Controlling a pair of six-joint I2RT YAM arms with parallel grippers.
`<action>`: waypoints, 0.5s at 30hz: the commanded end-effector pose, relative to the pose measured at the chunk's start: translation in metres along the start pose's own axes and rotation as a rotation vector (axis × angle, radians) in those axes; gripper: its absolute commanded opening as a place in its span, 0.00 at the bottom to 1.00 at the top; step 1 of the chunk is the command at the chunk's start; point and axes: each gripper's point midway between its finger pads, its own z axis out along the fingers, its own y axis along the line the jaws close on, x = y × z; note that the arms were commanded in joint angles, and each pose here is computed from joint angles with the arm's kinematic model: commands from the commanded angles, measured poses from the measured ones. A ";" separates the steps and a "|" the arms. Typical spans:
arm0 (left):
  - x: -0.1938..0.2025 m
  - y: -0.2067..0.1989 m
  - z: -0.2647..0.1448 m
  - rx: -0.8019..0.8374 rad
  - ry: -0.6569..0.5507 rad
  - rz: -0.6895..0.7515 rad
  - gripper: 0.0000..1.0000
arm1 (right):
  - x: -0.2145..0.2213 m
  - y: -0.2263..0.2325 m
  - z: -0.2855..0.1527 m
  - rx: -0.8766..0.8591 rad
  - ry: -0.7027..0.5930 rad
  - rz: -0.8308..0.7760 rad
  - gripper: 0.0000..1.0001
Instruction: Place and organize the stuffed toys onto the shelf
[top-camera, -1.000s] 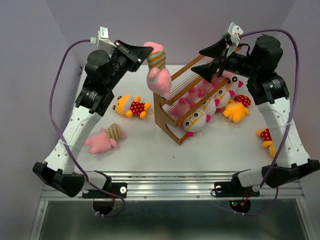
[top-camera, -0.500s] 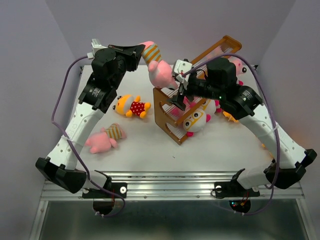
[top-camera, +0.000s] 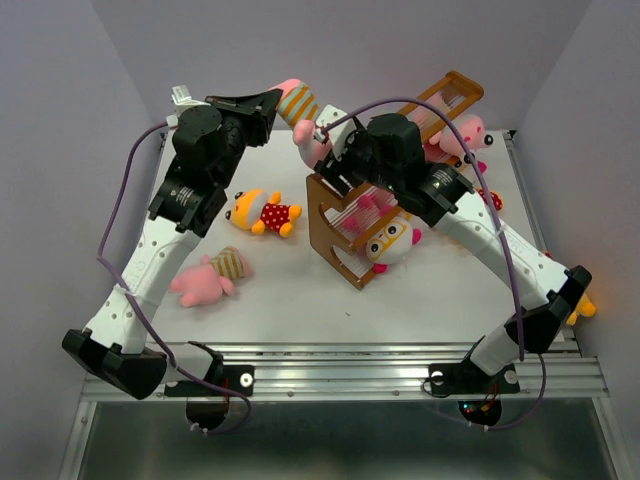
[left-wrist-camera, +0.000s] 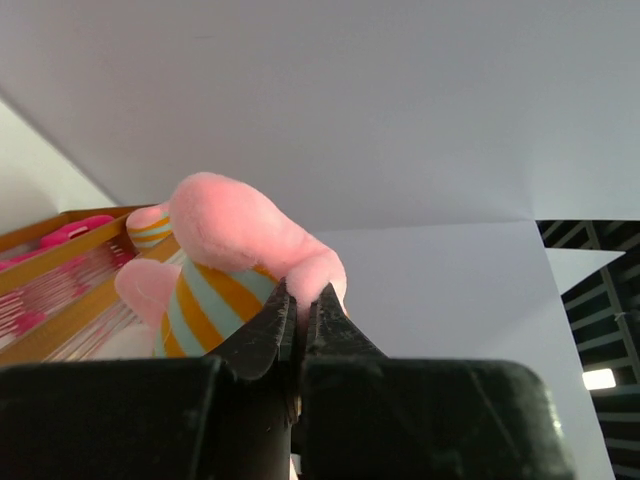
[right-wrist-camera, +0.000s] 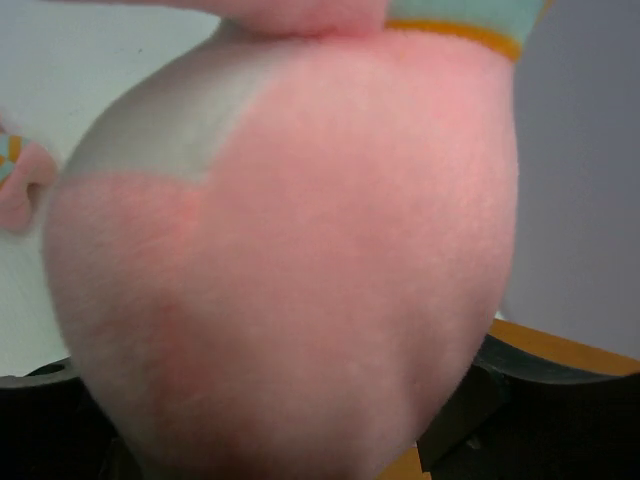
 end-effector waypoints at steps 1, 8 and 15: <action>-0.007 -0.036 -0.022 0.128 -0.016 -0.050 0.00 | -0.059 -0.025 -0.017 0.086 -0.178 0.072 0.51; -0.011 -0.034 -0.032 0.179 -0.018 -0.026 0.13 | -0.078 -0.038 -0.039 0.022 -0.274 0.183 0.01; -0.033 -0.040 -0.051 0.257 -0.077 0.165 0.79 | -0.054 -0.107 -0.080 0.024 -0.320 0.360 0.01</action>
